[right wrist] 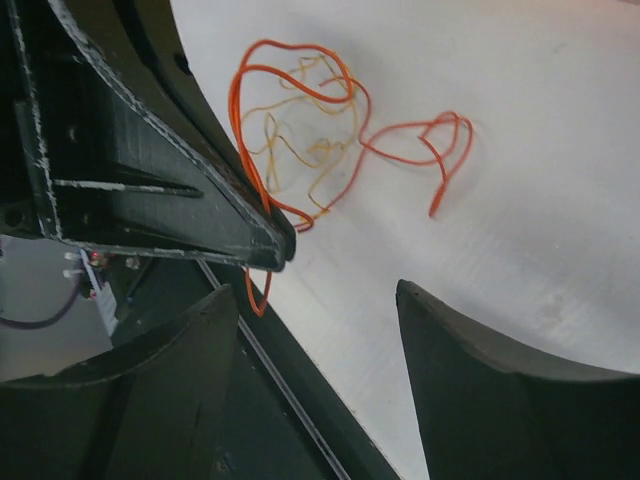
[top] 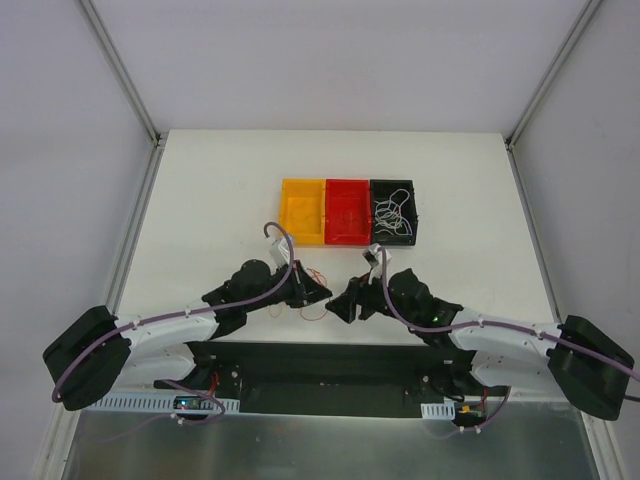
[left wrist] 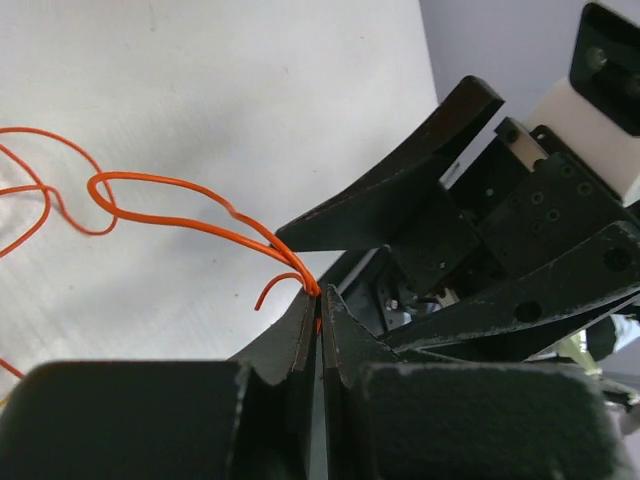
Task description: Untangle the cables
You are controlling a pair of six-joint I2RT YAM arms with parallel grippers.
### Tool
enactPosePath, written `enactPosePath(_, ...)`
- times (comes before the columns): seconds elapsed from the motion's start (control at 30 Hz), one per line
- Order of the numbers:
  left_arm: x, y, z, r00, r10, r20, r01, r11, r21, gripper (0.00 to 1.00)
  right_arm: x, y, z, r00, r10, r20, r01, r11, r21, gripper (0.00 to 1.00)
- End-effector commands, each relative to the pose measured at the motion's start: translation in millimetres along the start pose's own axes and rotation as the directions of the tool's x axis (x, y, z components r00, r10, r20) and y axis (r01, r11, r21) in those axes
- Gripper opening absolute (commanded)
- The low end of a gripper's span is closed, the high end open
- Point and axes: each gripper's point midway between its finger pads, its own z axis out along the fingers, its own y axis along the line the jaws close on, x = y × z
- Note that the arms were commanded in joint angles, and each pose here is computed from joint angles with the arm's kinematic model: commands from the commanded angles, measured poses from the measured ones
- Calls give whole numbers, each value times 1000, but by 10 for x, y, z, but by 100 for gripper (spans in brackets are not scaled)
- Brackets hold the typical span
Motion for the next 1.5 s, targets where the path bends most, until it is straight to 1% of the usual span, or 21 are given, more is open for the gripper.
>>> enactPosePath(0.0,-52,-344,-95,999,-52,-1,51,991,120,0,-517,433,91,975,80,209,-53,990,-132,66)
enactPosePath(0.17,-104,-438,-91,999,-43,-10,44,992,119,0,-478,546,220,974,101,202,-68,985,-161,58)
enactPosePath(0.23,-124,-471,-87,999,-38,-11,39,993,115,0,-446,496,259,973,109,205,-82,988,-134,50)
enactPosePath(0.27,-135,-484,-89,999,-39,-11,40,992,116,0,-417,465,268,974,110,200,-86,989,-124,45)
enactPosePath(0.3,-147,-511,-97,999,-42,-9,43,991,124,0,-395,428,273,974,109,199,-88,990,-111,33)
enactPosePath(0.37,-178,-571,-109,999,-32,-2,32,990,139,0,-366,327,265,971,119,208,-107,992,-71,3)
enactPosePath(0.43,-186,-586,-136,1000,7,-12,-5,992,123,0,-368,264,210,966,117,229,-108,993,-52,0)
enactPosePath(0.47,-215,-546,-158,999,32,-11,-31,996,79,6,-396,221,160,962,110,252,-104,994,-36,0)
enactPosePath(0.53,-290,-355,-253,996,89,5,-89,994,-67,37,-457,132,34,950,99,294,-106,994,6,0)
enactPosePath(0.57,-334,-243,-323,994,110,24,-106,985,-138,50,-475,56,-26,947,90,309,-109,993,44,0)
enactPosePath(0.6,-397,-153,-420,989,137,58,-123,974,-192,76,-463,-16,-73,949,76,307,-106,991,82,0)
enactPosePath(0.63,-422,-31,-497,986,149,82,-124,960,-251,95,-485,-63,-132,946,67,317,-106,989,108,0)
enactPosePath(0.67,-432,90,-574,983,156,99,-120,947,-298,99,-488,-104,-188,945,62,321,-108,986,128,0)
enactPosePath(0.77,-416,413,-744,979,155,136,-85,905,-416,99,-497,-197,-326,938,52,342,-112,981,160,0)
enactPosePath(0.87,-338,676,-777,982,153,112,-77,863,-499,99,-527,-230,-437,928,50,370,-120,979,167,0)
enactPosePath(1.0,-201,896,-651,993,115,7,-89,806,-585,98,-590,-229,-533,919,40,393,-115,979,169,1)
enactPosePath(1.1,-25,941,-472,992,51,-111,-108,794,-599,83,-620,-237,-581,915,32,402,-112,978,178,0)
enactPosePath(1.2,223,965,-299,972,-27,-234,-117,806,-580,65,-625,-237,-611,913,32,407,-114,978,177,0)
enactPosePath(1.3,421,973,-182,949,-55,-309,-133,820,-557,37,-616,-263,-635,910,35,414,-120,976,181,0)
enactPosePath(1.43,242,890,-223,972,24,-233,-150,828,-540,0,-643,-372,-743,907,-15,421,-99,964,248,0)
enactPosePath(1.47,118,898,-289,982,59,-182,-153,815,-559,0,-659,-462,-818,905,-48,422,-91,949,303,0)
